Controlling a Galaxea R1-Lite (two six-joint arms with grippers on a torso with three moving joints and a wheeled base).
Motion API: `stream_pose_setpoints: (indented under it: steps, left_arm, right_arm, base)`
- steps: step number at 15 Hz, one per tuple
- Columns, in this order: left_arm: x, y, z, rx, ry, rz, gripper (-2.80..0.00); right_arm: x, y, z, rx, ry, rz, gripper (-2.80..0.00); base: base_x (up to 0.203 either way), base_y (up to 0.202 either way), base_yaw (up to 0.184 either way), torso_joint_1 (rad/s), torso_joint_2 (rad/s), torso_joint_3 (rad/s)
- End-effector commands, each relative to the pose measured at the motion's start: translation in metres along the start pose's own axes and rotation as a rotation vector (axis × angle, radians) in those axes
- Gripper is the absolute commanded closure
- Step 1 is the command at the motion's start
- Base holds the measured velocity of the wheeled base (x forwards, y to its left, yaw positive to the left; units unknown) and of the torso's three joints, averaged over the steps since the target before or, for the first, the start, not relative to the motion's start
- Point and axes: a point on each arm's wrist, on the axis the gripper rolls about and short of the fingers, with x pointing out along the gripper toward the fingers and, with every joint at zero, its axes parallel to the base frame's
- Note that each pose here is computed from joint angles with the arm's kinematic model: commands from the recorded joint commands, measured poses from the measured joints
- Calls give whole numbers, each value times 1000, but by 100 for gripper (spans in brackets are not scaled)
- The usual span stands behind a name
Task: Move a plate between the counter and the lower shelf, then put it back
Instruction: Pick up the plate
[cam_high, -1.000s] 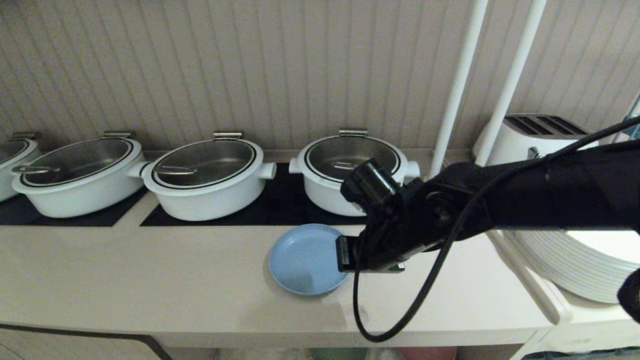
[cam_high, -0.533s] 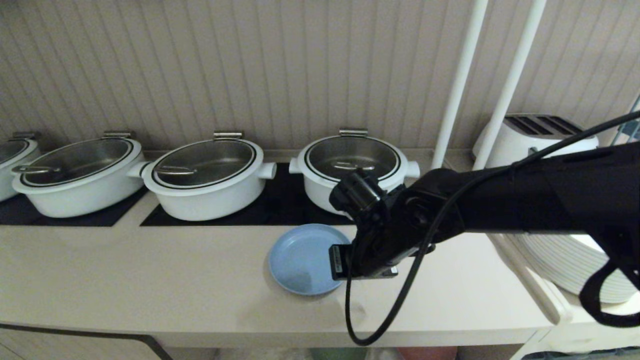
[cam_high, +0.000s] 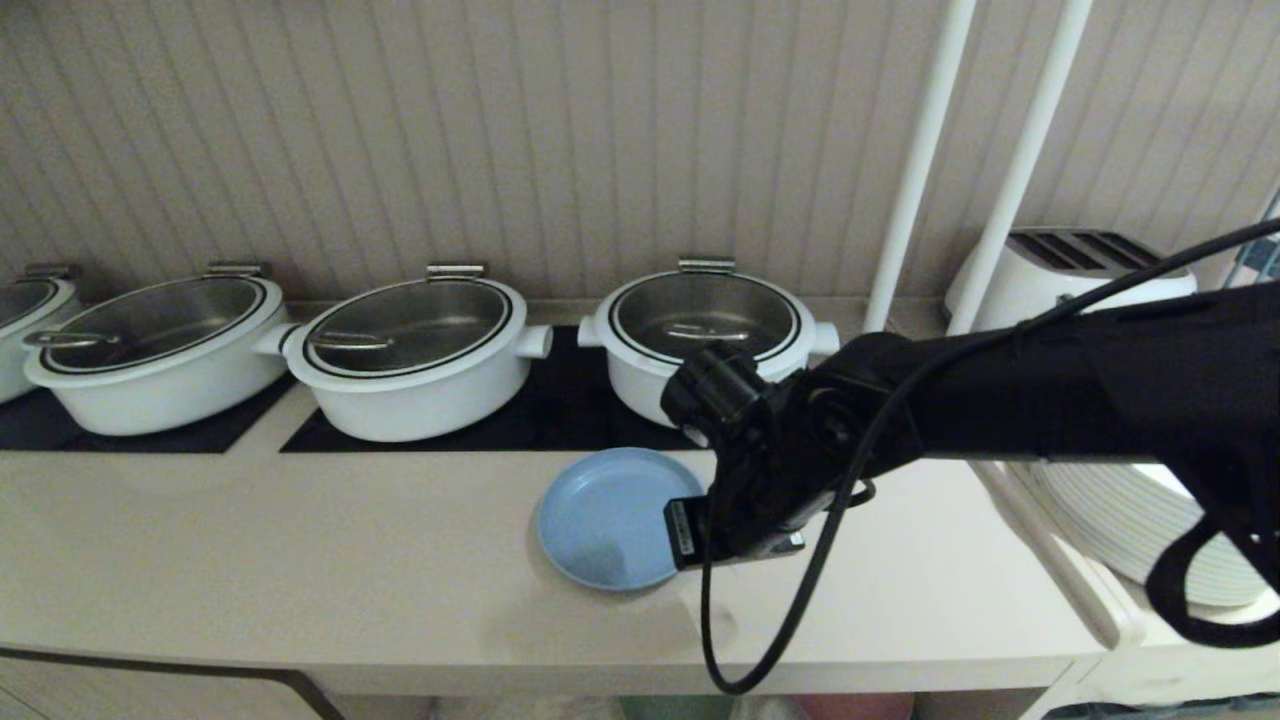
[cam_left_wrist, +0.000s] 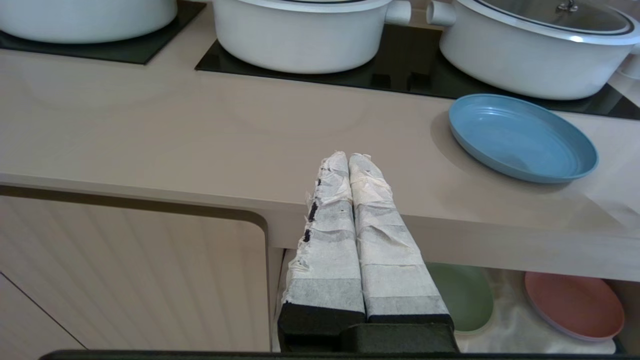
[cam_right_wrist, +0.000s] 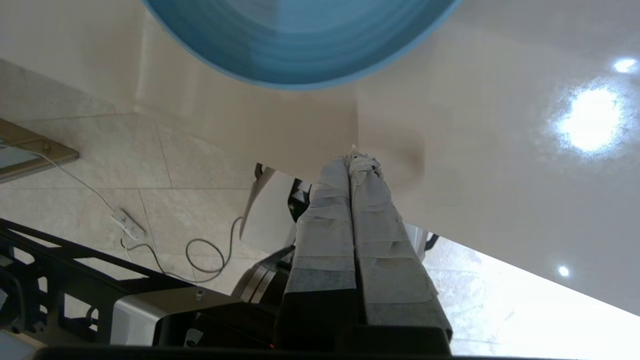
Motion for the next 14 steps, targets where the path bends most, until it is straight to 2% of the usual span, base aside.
stream_pose_setpoints:
  steps: [1, 2, 3, 8, 14]
  left_arm:
    - [0, 0, 0, -1, -1, 0, 0]
    - [0, 0, 0, -1, 0, 1, 0]
    - [0, 0, 0, -1, 0, 1, 0]
    - [0, 0, 0, -1, 0, 1, 0]
    - [0, 0, 0, -1, 0, 1, 0]
  right_arm:
    - [2, 1, 2, 3, 2, 0, 0]
    - [5, 1, 3, 5, 3, -2, 0]
    - [6, 0, 4, 7, 4, -4, -280]
    - [16, -11, 8, -13, 19, -27, -280]
    - [21, -21, 10, 6, 33, -44, -280]
  base:
    - [0, 0, 0, 0, 0, 0]
    - [0, 0, 0, 0, 0, 0]
    - [0, 0, 0, 0, 0, 0]
    - [0, 0, 0, 0, 0, 0]
    - [0, 0, 0, 0, 0, 0]
